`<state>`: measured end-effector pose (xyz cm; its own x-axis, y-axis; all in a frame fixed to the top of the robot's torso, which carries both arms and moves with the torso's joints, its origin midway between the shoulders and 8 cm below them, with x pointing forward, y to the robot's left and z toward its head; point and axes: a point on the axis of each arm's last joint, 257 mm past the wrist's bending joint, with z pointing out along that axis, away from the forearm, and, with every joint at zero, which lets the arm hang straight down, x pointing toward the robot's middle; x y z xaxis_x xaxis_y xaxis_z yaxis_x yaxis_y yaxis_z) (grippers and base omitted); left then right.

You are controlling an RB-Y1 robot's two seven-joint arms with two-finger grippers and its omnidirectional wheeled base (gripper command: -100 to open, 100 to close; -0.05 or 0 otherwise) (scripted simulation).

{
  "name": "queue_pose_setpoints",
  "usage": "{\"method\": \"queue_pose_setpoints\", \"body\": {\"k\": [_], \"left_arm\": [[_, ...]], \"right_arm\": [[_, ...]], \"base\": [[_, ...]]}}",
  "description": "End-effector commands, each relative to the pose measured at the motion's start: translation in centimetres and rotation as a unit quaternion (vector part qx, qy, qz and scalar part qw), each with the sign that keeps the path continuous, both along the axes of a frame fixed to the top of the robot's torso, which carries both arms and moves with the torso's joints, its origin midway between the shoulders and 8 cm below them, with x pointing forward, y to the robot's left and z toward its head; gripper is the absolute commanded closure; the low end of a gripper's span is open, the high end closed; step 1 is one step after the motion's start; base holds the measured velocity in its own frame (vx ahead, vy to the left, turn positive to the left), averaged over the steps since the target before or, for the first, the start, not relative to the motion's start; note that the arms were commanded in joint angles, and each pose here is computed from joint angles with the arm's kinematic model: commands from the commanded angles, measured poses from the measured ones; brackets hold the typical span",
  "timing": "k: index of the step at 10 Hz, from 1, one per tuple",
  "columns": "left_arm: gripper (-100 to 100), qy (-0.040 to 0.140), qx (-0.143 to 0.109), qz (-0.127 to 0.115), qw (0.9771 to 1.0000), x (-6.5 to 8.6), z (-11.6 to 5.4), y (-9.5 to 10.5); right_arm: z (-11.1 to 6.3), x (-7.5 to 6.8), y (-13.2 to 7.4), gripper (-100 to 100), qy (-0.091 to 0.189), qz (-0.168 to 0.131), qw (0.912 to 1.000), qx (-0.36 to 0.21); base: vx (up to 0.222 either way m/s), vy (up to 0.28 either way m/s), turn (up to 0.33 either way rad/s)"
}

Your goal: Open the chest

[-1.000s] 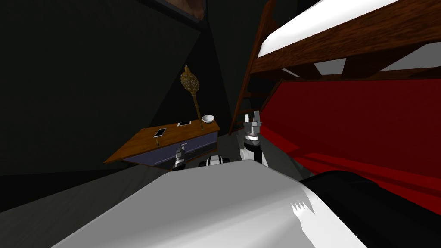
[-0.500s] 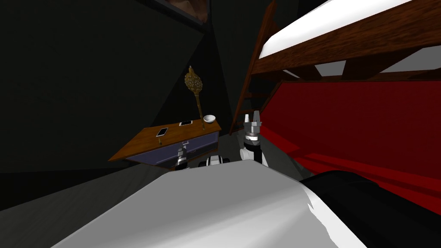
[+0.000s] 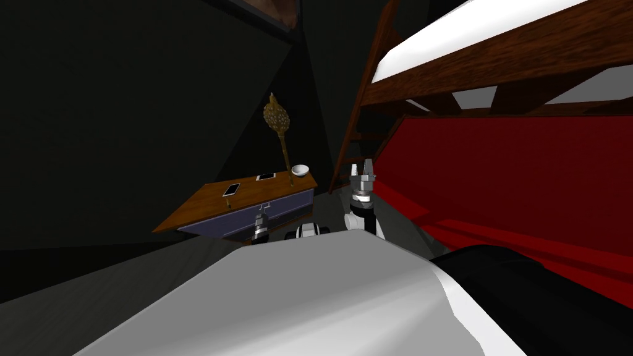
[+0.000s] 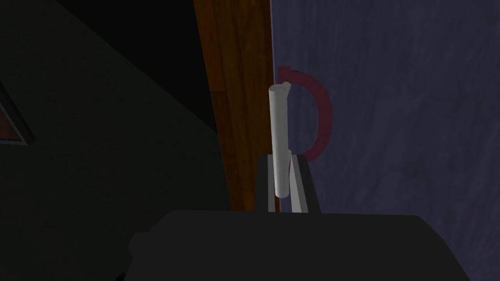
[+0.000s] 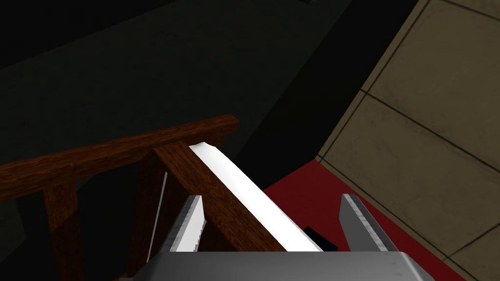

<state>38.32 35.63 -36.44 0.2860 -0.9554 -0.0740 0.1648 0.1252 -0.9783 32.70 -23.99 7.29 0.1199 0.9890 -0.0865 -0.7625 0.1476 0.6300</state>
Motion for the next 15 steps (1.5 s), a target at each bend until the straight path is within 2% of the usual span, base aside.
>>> {"method": "queue_pose_setpoints", "body": {"k": [1, 4, 5, 10, 11, 14, 15], "left_arm": [[100, -0.002, 0.0, -0.003, 1.0, 0.9, 0.5, 0.2], [100, -0.004, 0.001, -0.007, 1.0, 2.1, 1.2, 0.5], [100, 0.004, -0.003, -0.007, 1.0, 1.6, 0.4, 0.2], [100, -0.003, 0.001, -0.013, 0.9999, 2.3, 1.3, 0.2], [-100, 0.005, -0.003, -0.016, 0.9999, 3.9, 1.5, 0.6], [-100, 0.006, -0.004, -0.021, 0.9998, 6.8, 2.9, 1.3], [-100, 0.006, -0.004, -0.021, 0.9998, 6.8, 2.9, 1.3]], "right_arm": [[0.0, 0.0, 0.0, 0, 0.0, 0.0, 1.0, 0.0], [0.0, 0.0, 0.0, 0, 0.0, 0.0, 1.0, 0.0], [0.0, 0.0, 0.0, 0, 0.0, 0.0, 1.0, 0.0], [0.0, 0.0, 0.0, 0, 0.0, 0.0, 1.0, 0.0], [0.0, 0.0, 0.0, 0, 0.0, 0.0, 1.0, 0.0], [0.0, 0.0, 0.0, 0, 0.0, 0.0, 1.0, 0.0], [0.0, 0.0, 0.0, 0, 0.0, 0.0, 1.0, 0.0]], "base": [[-0.184, -0.086, 0.042], [-0.185, -0.053, 0.027], [-0.071, -0.018, -0.004], [-0.164, -0.059, 0.028], [-0.139, -0.039, 0.046], [-0.079, -0.039, 0.04], [-0.041, -0.021, 0.003]]}}
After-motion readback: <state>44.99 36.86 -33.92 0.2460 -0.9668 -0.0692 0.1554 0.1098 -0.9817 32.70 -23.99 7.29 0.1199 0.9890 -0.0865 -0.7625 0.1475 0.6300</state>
